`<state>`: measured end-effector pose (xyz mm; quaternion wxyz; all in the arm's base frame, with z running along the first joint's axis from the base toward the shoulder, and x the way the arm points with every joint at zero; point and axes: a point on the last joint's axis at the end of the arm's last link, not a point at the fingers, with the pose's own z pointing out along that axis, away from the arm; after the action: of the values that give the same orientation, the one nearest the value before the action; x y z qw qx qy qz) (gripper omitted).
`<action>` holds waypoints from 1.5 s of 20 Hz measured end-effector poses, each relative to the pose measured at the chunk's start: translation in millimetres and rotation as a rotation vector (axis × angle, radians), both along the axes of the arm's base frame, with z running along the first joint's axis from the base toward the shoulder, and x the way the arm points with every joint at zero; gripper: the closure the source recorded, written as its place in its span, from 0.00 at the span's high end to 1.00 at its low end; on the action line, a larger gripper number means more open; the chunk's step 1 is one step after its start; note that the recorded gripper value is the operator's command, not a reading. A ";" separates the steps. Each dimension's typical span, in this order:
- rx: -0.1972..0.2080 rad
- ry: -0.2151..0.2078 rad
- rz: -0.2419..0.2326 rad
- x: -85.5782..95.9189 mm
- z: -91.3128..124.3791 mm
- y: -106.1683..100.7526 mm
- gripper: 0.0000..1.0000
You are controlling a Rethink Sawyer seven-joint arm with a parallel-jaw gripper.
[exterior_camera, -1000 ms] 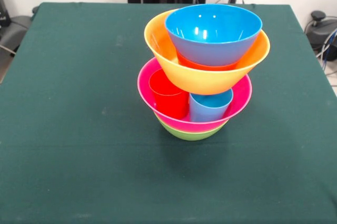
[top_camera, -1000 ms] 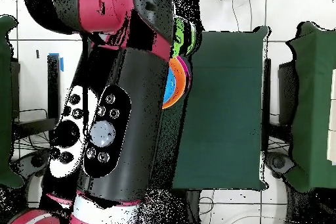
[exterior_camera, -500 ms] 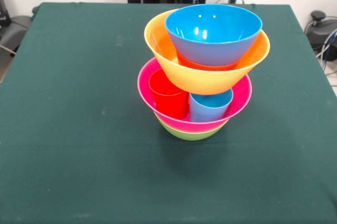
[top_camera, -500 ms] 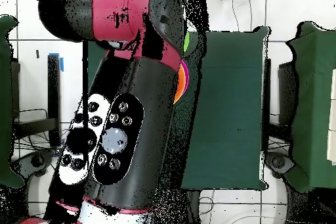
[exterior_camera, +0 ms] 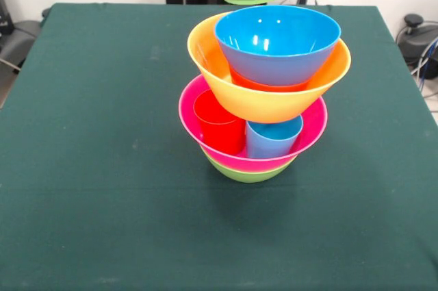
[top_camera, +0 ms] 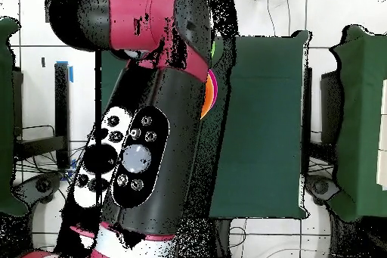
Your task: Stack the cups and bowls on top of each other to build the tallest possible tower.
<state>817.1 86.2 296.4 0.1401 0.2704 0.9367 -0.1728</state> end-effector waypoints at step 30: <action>-0.006 -0.016 0.050 4.8 -16.6 8.9 0.00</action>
<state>821.9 95.0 279.7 0.1529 0.2477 0.9415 -0.1700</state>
